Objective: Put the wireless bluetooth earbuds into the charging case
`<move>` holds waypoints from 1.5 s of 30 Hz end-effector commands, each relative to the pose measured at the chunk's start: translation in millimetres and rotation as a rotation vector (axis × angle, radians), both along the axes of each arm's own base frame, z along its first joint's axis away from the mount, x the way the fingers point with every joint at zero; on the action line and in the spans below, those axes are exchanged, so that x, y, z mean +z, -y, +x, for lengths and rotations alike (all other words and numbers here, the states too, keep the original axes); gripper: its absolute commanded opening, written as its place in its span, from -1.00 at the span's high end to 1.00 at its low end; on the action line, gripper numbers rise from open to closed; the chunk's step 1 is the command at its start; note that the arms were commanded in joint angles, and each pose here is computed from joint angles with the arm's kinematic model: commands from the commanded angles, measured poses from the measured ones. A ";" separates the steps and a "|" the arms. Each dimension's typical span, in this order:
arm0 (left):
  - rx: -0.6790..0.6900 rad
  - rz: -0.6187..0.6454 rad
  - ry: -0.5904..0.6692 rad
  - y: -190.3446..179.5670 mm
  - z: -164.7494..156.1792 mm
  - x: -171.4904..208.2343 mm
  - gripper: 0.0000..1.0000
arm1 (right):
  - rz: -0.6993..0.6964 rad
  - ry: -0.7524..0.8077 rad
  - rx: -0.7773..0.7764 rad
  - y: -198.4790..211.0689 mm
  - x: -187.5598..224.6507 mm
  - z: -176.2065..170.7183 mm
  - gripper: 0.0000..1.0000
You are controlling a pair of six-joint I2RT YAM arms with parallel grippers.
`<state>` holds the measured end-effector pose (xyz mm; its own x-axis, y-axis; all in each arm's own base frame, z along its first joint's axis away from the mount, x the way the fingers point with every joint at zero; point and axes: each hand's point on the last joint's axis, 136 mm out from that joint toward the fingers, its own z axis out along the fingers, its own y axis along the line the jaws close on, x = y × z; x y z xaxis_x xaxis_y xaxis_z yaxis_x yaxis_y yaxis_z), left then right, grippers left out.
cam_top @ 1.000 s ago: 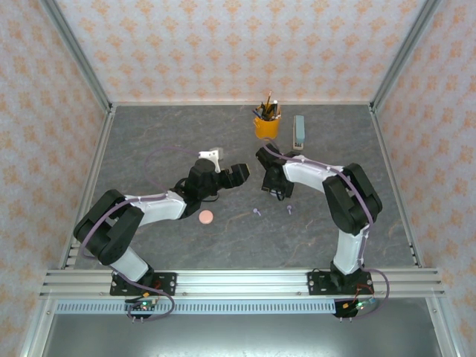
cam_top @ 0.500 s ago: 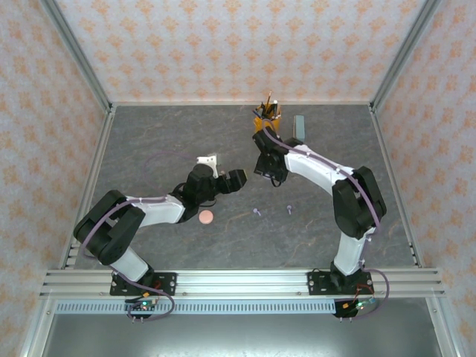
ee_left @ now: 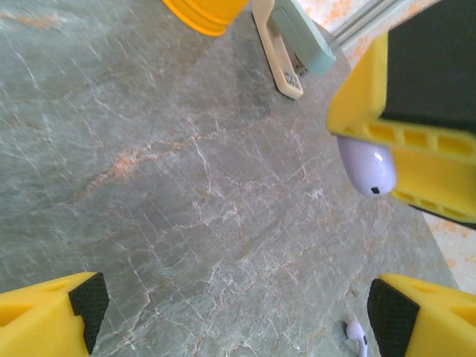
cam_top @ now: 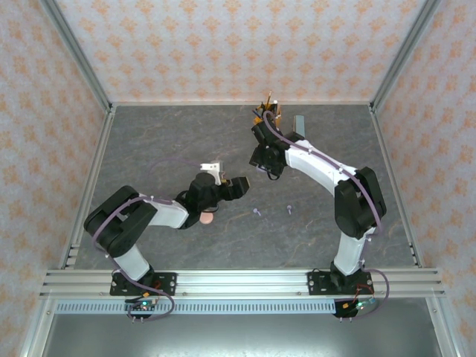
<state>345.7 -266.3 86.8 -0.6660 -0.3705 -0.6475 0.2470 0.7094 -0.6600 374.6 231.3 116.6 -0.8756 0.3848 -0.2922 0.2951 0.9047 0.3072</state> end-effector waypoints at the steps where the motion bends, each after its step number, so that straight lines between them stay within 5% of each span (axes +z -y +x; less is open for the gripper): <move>1: 0.013 -0.072 0.092 14.3 12.7 25.0 -0.84 | 0.069 0.008 -0.043 -5.0 8.5 5.0 -0.12; 15: 0.053 -0.272 0.146 40.4 38.3 41.4 -0.65 | 0.149 0.011 -0.098 0.6 13.0 8.1 -0.12; 36: 0.062 -0.334 0.133 80.7 58.9 25.5 -0.47 | 0.178 -0.002 -0.102 11.9 10.1 7.5 -0.12; 45: 0.084 -0.348 0.145 82.4 65.8 28.7 -0.18 | 0.175 -0.006 -0.102 16.0 8.4 5.8 -0.12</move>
